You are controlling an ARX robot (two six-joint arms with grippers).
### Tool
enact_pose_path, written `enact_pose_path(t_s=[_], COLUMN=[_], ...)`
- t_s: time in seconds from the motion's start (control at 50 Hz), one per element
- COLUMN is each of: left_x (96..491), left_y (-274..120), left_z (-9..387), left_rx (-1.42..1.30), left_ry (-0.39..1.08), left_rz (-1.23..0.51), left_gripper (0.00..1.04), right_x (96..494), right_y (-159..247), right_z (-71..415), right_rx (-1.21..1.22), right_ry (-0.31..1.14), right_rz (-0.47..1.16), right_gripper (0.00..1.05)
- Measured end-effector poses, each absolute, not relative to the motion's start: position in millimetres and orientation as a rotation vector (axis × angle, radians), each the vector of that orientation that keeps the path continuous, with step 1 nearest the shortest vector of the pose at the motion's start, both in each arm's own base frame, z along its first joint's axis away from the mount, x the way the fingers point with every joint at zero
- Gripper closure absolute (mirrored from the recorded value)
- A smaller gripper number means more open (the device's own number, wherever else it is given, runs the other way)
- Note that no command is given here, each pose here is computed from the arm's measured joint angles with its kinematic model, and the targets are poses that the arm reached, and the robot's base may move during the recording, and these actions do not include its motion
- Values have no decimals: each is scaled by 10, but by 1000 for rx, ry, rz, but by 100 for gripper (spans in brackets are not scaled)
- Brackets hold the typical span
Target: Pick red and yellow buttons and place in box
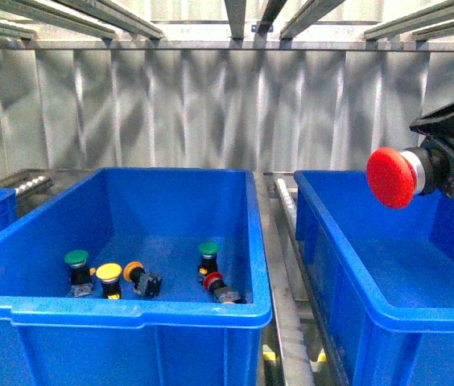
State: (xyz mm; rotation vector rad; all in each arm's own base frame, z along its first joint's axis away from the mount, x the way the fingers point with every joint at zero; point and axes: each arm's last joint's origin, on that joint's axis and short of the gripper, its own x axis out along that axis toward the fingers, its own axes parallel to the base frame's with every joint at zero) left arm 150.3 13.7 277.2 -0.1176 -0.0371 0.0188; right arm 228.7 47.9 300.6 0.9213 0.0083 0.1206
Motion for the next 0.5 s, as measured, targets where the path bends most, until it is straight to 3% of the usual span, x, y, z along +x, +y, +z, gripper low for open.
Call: enact_pose_path(t_s=[0.08,0.26,0.5], left_x=[1349,1253,1184], left_y=[11,3,3], left_z=[2311,2061,1929], left_rx=[-46,-18,-14], left_ry=[4,9,-2], left_rz=[-3,3,3], left_gripper=[59,100,102], right_x=[2251,2152,1984], right_y=[470,457,516], right_z=[2997,3043,2997], right_rx=[899,835,799], right_ry=[4,-16,-9], right_rz=[120,113,139], right_gripper=[59,59,59])
